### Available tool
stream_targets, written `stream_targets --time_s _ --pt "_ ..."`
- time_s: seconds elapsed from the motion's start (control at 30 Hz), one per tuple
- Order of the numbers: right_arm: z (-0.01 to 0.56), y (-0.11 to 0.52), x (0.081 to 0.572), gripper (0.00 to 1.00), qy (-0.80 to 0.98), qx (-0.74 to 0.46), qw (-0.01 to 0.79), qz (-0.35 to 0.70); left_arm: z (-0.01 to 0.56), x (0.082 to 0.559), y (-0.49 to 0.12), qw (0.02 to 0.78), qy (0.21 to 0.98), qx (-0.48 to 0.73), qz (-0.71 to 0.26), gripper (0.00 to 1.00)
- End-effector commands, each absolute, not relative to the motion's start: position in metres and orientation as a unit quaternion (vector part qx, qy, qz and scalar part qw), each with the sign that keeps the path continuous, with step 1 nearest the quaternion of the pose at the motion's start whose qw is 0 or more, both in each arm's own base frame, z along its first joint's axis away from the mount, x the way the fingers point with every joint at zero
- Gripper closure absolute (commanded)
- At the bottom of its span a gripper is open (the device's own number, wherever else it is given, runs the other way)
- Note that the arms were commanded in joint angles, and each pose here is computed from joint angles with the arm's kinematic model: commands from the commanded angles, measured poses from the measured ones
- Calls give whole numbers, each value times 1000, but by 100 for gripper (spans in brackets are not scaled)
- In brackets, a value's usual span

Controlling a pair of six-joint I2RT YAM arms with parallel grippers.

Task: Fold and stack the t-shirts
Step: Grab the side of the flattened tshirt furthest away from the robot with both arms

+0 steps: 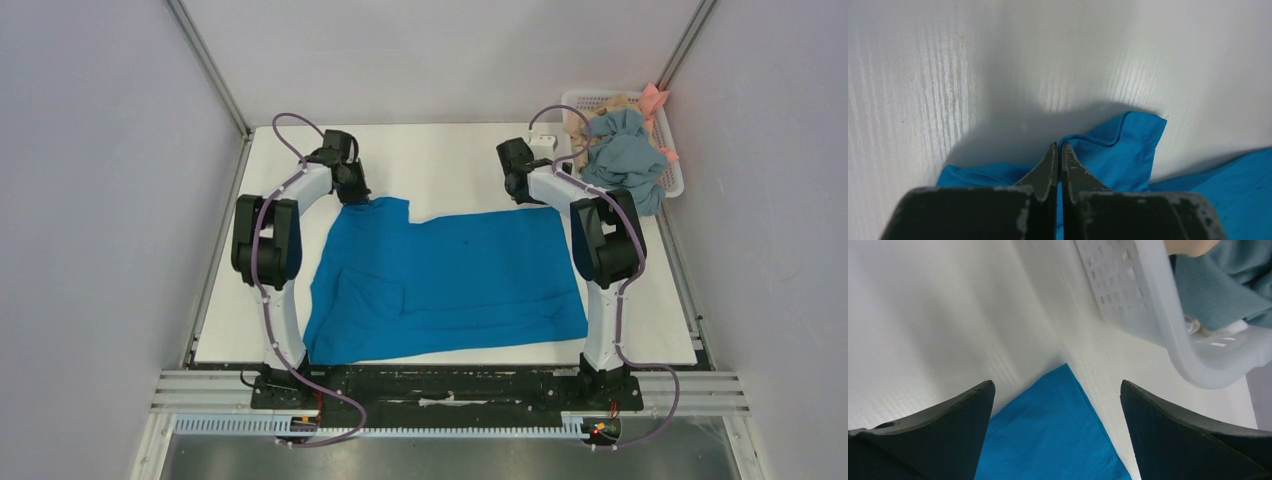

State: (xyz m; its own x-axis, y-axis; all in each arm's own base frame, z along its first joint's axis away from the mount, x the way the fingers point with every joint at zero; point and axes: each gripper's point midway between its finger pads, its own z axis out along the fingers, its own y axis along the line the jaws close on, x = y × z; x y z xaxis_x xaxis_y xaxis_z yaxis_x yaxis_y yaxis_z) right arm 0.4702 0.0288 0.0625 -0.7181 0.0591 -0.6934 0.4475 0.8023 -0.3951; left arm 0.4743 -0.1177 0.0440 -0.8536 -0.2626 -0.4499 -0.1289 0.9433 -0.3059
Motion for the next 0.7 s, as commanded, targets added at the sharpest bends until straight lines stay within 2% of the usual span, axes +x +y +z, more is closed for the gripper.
stream_targets --time_s 0.0,0.03,0.1,0.3,0.47,0.67 --pt "52 18 469 1 883 150 332 -296 77 477 -127 287 942 -77 -155 98" --pt "45 16 465 1 885 147 324 -299 77 477 -127 287 942 -78 -155 98" --pt "39 15 460 9 890 143 314 -297 78 476 -128 287 942 -78 -157 98" --pt "27 6 441 21 894 148 302 -295 79 472 -126 287 942 -79 -153 98" --pt "20 6 432 40 898 159 308 -272 83 469 -125 290 941 -79 -153 98" --pt "11 14 436 57 903 172 313 -241 82 464 -125 288 942 -79 -154 98"
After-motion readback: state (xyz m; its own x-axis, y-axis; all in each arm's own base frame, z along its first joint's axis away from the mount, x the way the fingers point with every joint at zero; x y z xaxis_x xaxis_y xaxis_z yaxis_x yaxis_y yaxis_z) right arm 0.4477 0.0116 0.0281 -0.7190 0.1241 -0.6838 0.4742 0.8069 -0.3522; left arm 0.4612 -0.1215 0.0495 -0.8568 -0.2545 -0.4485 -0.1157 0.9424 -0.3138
